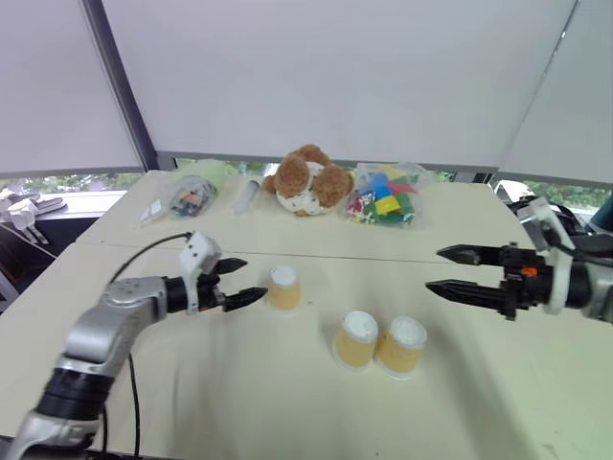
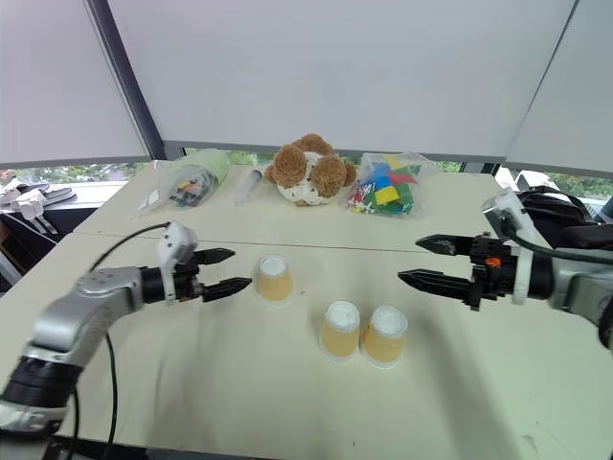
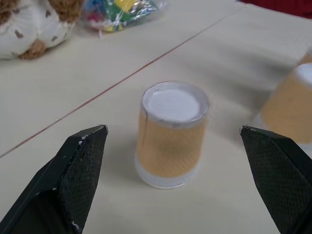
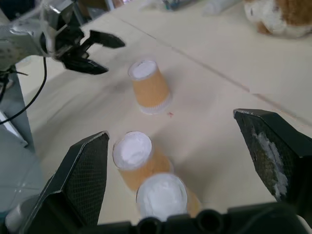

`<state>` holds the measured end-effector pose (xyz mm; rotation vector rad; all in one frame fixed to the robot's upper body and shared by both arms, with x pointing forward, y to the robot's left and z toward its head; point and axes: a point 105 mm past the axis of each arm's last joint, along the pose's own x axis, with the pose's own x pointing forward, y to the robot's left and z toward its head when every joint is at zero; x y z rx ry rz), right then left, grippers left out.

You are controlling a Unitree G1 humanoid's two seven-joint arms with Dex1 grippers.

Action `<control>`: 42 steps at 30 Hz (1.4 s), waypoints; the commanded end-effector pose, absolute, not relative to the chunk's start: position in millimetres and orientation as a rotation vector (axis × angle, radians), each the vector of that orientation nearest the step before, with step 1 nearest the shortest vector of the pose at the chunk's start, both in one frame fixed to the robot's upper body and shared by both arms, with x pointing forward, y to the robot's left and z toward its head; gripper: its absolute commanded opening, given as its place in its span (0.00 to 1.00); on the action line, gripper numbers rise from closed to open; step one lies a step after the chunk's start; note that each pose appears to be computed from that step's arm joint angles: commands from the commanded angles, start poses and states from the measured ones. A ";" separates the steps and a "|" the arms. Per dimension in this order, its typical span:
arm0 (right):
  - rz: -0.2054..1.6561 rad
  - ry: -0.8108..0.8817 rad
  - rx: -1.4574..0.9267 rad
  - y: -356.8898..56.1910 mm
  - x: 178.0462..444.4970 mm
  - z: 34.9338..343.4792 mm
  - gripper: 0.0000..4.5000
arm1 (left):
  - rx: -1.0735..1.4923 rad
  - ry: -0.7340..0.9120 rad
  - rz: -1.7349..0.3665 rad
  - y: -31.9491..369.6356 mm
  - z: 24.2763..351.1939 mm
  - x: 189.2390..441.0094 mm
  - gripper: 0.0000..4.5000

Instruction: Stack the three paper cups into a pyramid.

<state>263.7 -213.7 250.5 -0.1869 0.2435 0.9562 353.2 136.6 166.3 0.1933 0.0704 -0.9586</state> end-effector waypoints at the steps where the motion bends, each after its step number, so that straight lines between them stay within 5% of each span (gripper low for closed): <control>1: 0.964 0.232 -0.216 -205.8 254.2 260.1 0.99 | 0.233 0.008 -0.977 123.7 169.9 366.4 1.00; 12: 0.946 0.249 -0.210 -196.7 245.1 242.7 0.99 | 0.305 0.002 -1.083 99.6 160.0 380.3 1.00; 18: 0.933 0.239 -0.212 -198.1 245.4 242.9 1.00 | 0.323 0.015 -1.088 100.8 156.7 384.7 0.54; 21: 0.930 0.238 -0.211 -198.9 245.9 241.6 1.00 | 0.325 -0.011 -1.100 101.7 164.0 384.4 0.54; 28: 0.876 0.246 -0.163 -213.7 245.8 234.6 1.00 | 0.366 -0.030 -1.303 117.9 244.1 362.9 0.54; 33: 0.812 0.288 -0.148 -229.9 246.0 220.6 1.00 | 0.323 -0.114 -1.420 88.6 293.8 362.0 0.54; 42: 0.809 0.317 -0.155 -228.4 220.7 222.8 1.00 | 0.286 -0.157 -1.778 -6.7 283.2 335.1 0.54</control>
